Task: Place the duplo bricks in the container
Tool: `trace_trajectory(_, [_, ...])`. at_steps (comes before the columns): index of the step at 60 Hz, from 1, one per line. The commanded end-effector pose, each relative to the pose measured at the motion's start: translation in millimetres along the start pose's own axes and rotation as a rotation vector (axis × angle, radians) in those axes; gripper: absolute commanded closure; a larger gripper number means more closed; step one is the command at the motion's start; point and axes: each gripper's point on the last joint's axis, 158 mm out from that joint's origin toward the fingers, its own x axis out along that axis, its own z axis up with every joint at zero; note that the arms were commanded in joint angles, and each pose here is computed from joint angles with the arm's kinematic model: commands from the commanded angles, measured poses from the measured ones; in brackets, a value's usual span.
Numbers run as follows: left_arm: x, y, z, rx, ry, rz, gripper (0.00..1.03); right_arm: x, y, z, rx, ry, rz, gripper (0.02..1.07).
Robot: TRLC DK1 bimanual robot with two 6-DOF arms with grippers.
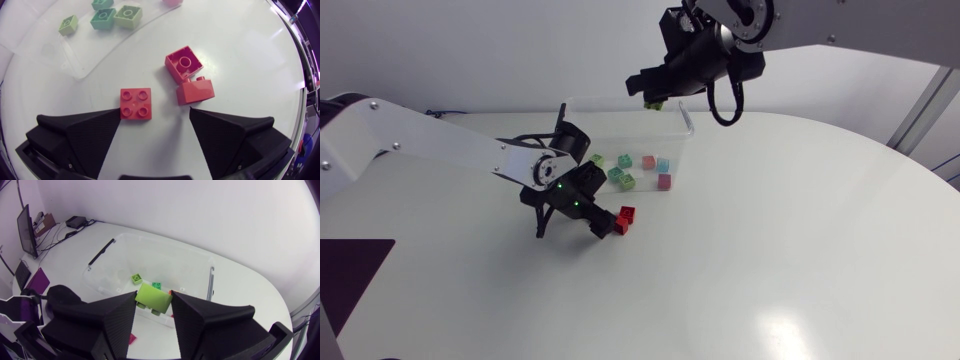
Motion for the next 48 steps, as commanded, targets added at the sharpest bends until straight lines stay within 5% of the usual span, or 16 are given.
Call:
trace_trajectory(1, [8.0, -5.4, 2.1, 0.038, 0.003, -0.025, 0.19, 21.0, -10.4, -1.7, 0.039, 0.019, -0.013, 0.79])
trace_trajectory(6, [9.1, -11.6, -0.1, 0.049, 0.006, -0.047, 0.33, 31.1, -13.8, -0.8, 0.049, 0.022, -0.018, 0.79])
trace_trajectory(11, [6.1, -19.0, 1.8, 0.062, -0.013, -0.082, 0.7, 45.4, -17.5, -4.3, 0.055, 0.037, -0.023, 0.74])
trace_trajectory(16, [-4.1, -20.3, 6.3, 0.063, -0.043, -0.091, 0.79, 61.4, -21.1, -11.2, 0.057, 0.064, -0.031, 0.45])
trace_trajectory(18, [-13.2, -20.5, 7.8, 0.063, -0.059, -0.088, 0.79, 67.7, -24.5, -13.3, 0.06, 0.073, -0.039, 0.24])
trace_trajectory(23, [-31.7, -20.4, 11.0, 0.065, -0.091, -0.076, 0.8, 71.6, -27.6, -15.2, 0.064, 0.083, -0.044, 0.11])
trace_trajectory(41, [-108.2, -14.9, 28.3, 0.049, -0.226, -0.06, 0.79, 35.6, -30.7, -17.6, 0.062, 0.077, -0.048, 0.08])
trace_trajectory(48, [-74.6, -7.0, 21.4, -0.014, -0.148, -0.076, 0.54, 19.4, -28.7, -30.4, 0.058, 0.086, -0.048, 0.07])
